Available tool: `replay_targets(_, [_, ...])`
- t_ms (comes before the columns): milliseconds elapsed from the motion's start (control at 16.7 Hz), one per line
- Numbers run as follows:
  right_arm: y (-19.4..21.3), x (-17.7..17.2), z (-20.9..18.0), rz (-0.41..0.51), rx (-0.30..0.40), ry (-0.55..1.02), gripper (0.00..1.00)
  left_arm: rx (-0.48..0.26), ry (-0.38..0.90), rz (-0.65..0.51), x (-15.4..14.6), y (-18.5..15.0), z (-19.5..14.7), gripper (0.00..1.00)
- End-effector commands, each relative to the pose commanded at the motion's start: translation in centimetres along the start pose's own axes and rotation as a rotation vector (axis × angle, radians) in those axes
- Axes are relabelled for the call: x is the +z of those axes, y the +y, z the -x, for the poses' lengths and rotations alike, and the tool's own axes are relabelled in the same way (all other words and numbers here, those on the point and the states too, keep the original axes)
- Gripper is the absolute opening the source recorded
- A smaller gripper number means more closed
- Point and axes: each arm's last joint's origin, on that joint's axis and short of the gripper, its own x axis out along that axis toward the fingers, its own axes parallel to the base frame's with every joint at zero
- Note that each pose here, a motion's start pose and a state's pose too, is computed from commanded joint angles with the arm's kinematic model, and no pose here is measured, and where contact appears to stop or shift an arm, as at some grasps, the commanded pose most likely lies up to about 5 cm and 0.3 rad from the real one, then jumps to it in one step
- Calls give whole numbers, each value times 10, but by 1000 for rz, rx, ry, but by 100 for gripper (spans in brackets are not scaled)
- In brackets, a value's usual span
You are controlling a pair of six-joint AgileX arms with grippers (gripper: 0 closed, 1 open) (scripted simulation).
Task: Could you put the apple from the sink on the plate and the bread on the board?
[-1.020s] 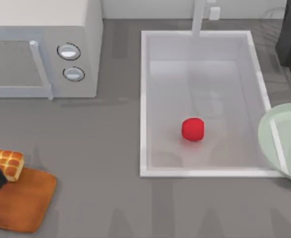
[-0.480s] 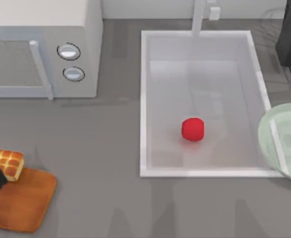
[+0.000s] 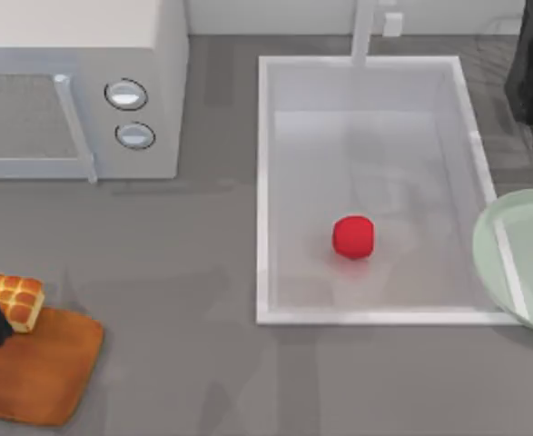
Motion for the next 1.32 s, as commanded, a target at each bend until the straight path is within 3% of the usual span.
replay_targets(300, [55,46,-95,-23,-18,335,100,0,0,0,0,0,0,100])
replay_targets(720, [117,17,-216,-33,-120,698,100,0,0,0,0,0,0,100])
replay_targets(900, [128,3,-237,-33,-149,764,100,0,0,0,0,0,0,100])
replay_targets(1320, [127,0,-242,-37,-156,773,100,0,0,0,0,0,0,100])
